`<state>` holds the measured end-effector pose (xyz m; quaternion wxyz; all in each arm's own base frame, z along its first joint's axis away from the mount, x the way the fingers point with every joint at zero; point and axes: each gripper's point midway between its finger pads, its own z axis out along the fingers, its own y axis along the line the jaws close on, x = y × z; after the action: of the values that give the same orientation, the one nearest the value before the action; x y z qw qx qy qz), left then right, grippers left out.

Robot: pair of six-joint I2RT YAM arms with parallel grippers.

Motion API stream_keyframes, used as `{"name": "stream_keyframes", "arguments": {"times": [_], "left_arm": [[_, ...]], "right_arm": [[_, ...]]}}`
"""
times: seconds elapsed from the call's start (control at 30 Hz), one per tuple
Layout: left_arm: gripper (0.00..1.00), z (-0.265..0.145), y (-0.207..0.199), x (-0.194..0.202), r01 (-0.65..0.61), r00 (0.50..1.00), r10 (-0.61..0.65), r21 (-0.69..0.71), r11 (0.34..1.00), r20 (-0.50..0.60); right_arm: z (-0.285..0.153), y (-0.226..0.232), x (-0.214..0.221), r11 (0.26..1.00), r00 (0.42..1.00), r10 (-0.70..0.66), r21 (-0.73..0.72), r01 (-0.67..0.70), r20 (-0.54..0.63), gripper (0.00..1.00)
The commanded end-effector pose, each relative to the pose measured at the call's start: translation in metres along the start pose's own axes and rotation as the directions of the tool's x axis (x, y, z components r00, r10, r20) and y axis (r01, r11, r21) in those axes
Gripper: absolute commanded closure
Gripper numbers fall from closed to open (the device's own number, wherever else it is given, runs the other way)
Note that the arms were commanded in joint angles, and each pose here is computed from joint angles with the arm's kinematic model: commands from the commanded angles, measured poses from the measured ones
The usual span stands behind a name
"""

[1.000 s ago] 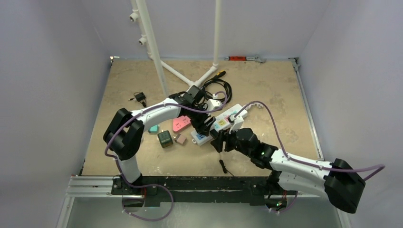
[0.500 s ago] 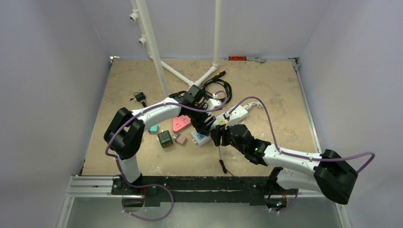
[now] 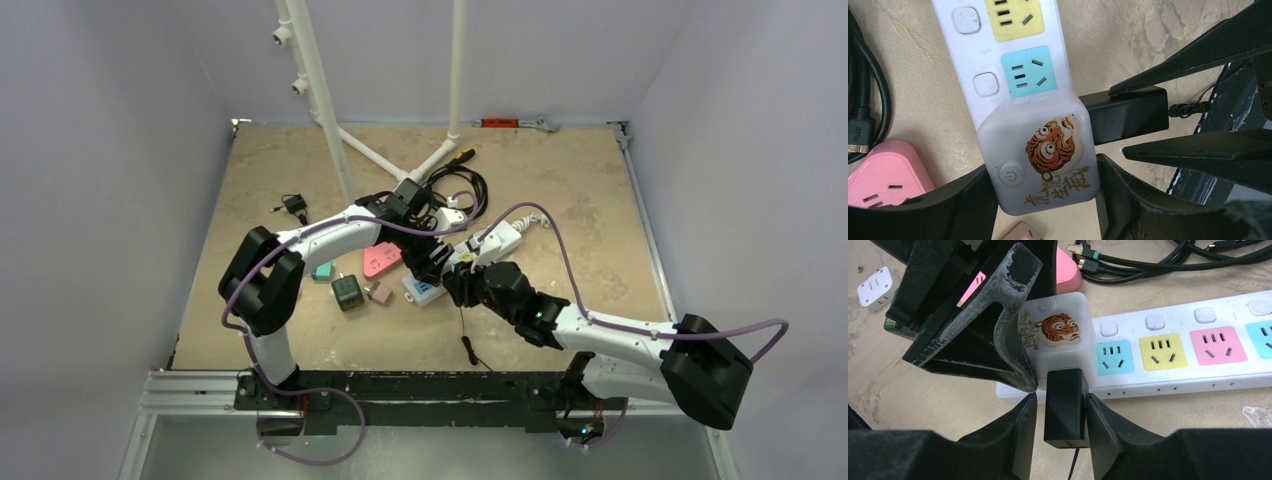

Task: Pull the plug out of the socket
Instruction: Remove the plug from the socket.

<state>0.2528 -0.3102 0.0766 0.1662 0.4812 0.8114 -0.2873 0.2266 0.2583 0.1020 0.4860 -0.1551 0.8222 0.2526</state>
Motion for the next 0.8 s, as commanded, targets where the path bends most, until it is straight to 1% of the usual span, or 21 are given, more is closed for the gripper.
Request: {"name": "stream_keyframes", "arguments": {"times": [0.0,0.1,0.47,0.6,0.77], "left_arm": [[1.0,-0.0074,-0.0078,-0.0069,-0.008,1.0,0.007,0.041,0.999,0.014],[1.0,-0.0083,-0.0077,-0.0074,-0.008,1.0,0.007,0.041,0.999,0.018],[1.0,-0.0127,-0.0063,-0.0098,-0.008,1.0,0.007,0.036,0.999,0.029],[1.0,-0.0145,-0.0062,-0.0104,-0.008,0.999,0.007,0.034,0.999,0.033],[1.0,-0.017,-0.0061,-0.0122,-0.012,0.999,0.011,0.029,0.999,0.041]], "right_arm": [[-0.0001,0.0119,-0.0206,1.0,0.998,-0.004,-0.028,0.006,0.062,0.57],[-0.0017,0.0128,-0.0195,1.0,0.998,-0.001,-0.03,0.003,0.064,0.56],[0.0,0.0153,-0.0138,1.0,0.999,0.001,-0.022,0.0,0.046,0.49],[0.0018,0.0117,-0.0132,1.0,0.999,0.002,0.007,-0.002,0.044,0.5],[0.0003,0.0099,-0.0139,1.0,0.999,0.008,0.028,-0.009,0.054,0.55]]}}
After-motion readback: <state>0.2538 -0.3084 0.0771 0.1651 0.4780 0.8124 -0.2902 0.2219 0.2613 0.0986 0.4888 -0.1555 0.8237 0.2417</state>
